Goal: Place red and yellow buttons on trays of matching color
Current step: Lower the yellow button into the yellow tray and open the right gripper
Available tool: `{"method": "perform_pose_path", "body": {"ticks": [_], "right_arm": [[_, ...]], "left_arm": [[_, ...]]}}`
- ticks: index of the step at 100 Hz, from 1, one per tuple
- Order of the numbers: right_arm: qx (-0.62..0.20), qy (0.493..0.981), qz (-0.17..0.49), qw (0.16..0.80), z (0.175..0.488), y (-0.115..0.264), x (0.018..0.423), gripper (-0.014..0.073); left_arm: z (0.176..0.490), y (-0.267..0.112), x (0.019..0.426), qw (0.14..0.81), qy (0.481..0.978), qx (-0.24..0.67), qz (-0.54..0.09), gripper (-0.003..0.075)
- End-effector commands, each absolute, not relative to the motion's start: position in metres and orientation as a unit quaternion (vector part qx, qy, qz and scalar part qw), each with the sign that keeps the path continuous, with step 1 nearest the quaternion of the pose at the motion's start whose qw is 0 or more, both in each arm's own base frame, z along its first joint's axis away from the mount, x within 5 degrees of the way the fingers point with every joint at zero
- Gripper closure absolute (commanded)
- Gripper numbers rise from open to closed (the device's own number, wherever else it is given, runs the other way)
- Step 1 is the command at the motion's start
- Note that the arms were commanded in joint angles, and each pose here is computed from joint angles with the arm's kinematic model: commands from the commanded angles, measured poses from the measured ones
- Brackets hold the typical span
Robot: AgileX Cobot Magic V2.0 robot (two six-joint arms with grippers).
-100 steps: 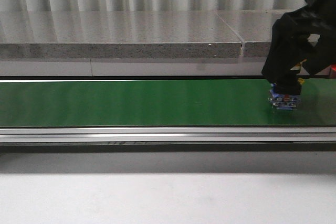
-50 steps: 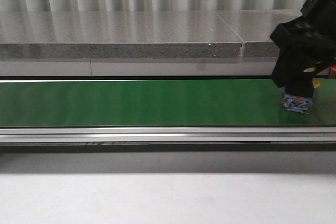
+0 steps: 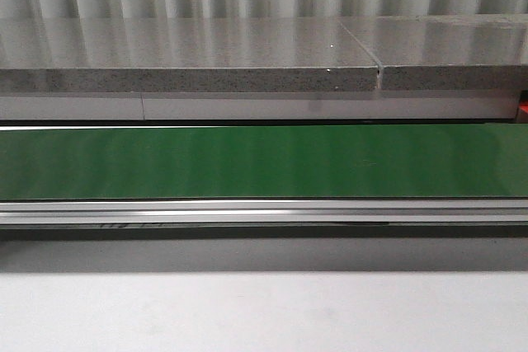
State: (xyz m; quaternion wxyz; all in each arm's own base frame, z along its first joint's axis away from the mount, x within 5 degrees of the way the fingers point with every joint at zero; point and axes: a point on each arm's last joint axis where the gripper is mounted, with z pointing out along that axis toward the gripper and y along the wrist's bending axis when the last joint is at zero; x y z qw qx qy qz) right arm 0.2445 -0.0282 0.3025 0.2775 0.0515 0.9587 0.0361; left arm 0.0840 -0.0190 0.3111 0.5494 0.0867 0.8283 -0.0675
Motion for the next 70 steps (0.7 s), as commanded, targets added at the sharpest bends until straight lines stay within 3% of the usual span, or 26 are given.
{"method": "perform_pose_path", "body": {"ticks": [1,33,70], "right_arm": [[0.098,0.944,0.002,0.316,0.322,-0.048,0.229,0.0465],[0.317,0.895,-0.037,0.313,0.297,-0.109,0.177,0.0465],[0.391,0.86,-0.054,0.325,0.249,-0.125,0.163,0.0465]], "left_arm": [[0.326,-0.019,0.086,0.588,0.801,0.077,-0.076,0.074],[0.326,-0.019,0.086,0.588,0.801,0.077,-0.076,0.074],[0.326,-0.019,0.086,0.588,0.801,0.077,-0.076,0.074]]}}
